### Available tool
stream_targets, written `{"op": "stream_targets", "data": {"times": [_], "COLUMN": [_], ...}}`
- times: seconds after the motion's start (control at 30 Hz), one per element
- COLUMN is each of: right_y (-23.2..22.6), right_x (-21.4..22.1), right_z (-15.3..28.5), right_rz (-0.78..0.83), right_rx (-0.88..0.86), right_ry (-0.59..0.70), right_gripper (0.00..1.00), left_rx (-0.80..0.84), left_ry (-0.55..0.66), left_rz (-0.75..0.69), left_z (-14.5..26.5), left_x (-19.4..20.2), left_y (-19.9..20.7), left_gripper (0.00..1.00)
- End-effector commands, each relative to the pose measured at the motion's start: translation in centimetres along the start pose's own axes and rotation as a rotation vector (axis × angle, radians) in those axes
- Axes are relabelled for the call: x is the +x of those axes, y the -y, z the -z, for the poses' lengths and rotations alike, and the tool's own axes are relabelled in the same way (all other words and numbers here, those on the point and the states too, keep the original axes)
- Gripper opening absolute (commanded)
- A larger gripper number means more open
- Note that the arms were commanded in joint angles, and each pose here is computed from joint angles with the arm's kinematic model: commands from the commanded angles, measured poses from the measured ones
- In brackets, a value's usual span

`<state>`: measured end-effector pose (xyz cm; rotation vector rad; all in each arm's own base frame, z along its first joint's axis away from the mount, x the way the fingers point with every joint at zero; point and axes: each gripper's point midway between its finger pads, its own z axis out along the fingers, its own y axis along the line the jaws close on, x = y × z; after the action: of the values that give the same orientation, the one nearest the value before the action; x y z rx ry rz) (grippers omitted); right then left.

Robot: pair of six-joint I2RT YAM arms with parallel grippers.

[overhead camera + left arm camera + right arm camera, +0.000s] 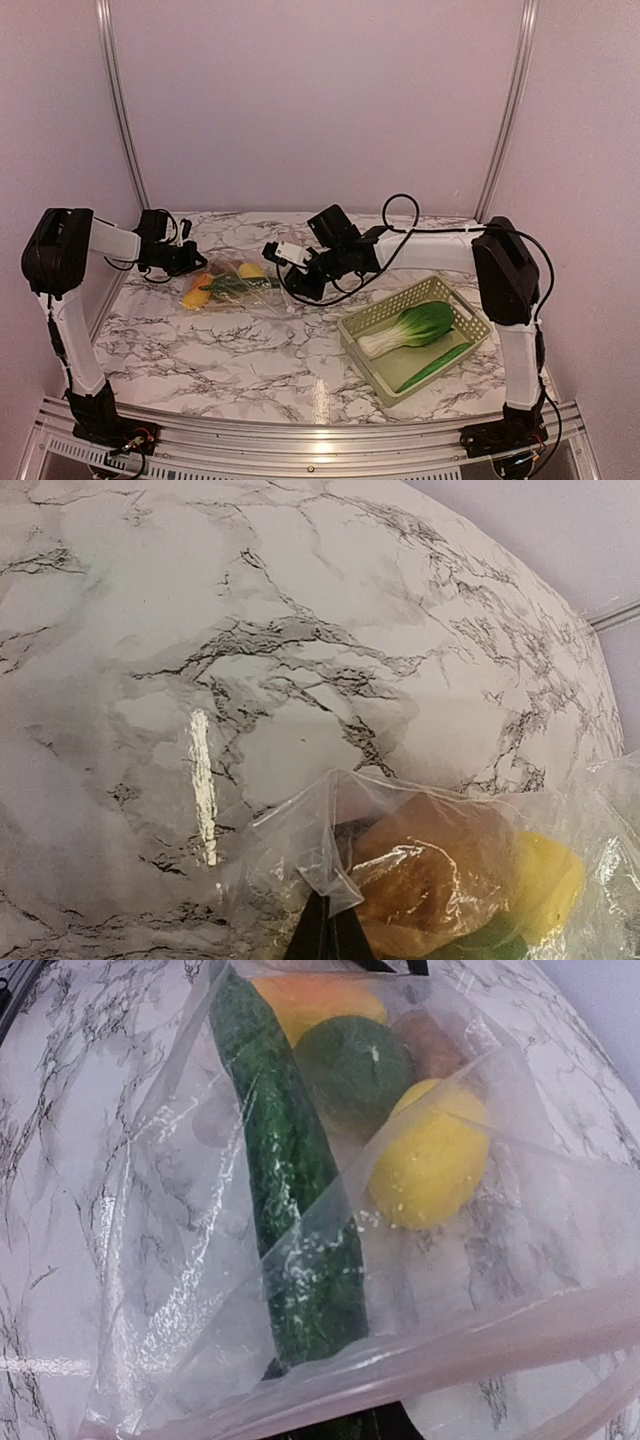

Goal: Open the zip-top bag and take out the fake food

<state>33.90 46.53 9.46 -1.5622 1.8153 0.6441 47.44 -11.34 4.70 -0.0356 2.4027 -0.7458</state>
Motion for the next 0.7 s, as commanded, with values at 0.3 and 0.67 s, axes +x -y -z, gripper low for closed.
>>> {"op": "stream_targets", "data": {"times": [0.3, 0.67], "right_y": [0.2, 0.2], "right_x": [2.5, 6.2], "right_z": [9.2, 17.5], "right_rz": [-0.092, -0.422], "right_rx": [0.257, 0.416], "right_ry": [-0.094, -0.019], "right_gripper": [0.08, 0.0], "left_rx": [-0.089, -0.088], "left_ry": [0.051, 0.073], "left_rz": [0.085, 0.13], "left_z": [0.9, 1.0], "left_x": [-0.8, -1.1], "left_y": [-3.1, -3.9], "left_gripper": [0.0, 0.0]}}
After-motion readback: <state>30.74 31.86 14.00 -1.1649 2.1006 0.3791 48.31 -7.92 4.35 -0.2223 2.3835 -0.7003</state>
